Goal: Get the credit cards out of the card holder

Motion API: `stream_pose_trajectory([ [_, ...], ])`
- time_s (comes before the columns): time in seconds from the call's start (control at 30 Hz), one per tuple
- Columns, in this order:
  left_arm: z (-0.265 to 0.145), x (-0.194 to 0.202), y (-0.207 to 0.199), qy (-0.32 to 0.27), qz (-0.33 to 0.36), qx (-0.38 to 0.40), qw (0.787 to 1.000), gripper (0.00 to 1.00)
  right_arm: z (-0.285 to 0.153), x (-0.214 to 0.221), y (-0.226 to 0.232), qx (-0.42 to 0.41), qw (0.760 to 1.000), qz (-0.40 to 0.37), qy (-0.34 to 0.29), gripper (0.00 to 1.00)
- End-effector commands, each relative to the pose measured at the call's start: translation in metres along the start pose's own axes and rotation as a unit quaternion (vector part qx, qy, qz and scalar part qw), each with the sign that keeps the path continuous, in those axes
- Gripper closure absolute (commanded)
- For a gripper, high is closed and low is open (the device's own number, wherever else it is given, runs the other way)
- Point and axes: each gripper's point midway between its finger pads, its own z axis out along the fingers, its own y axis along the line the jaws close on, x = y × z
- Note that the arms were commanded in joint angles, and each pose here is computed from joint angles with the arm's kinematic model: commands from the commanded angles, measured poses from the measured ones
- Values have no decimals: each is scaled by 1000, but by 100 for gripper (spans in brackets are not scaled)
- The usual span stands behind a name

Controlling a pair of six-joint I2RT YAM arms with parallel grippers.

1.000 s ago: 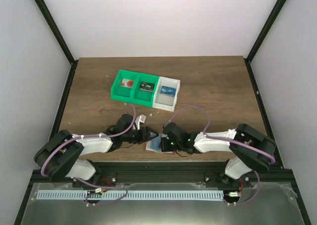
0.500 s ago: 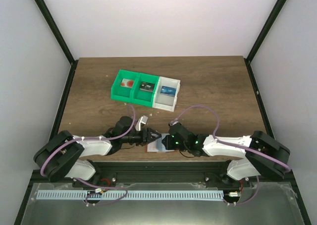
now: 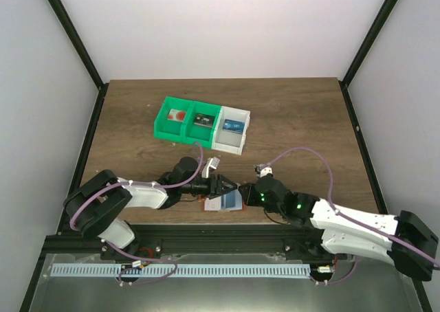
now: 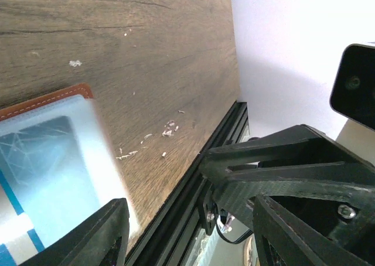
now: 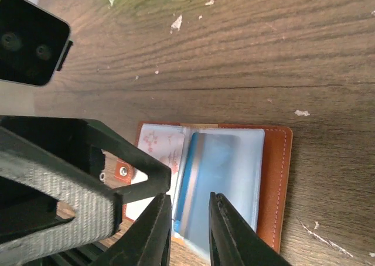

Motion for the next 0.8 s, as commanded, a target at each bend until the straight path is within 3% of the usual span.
stream_pose_trajectory([
  [0.0, 3, -5, -11, -6, 20, 16, 1000, 40, -12, -9, 0, 3, 1000, 1, -22, 80],
  [0.3, -12, -11, 5, -43, 40, -48, 997, 41, -4, -4, 15, -23, 1000, -16, 0, 78],
  [0.77, -14, -3, 37, -46, 12, -51, 998, 41, 32, 11, 21, -4, 998, -35, 49, 78],
])
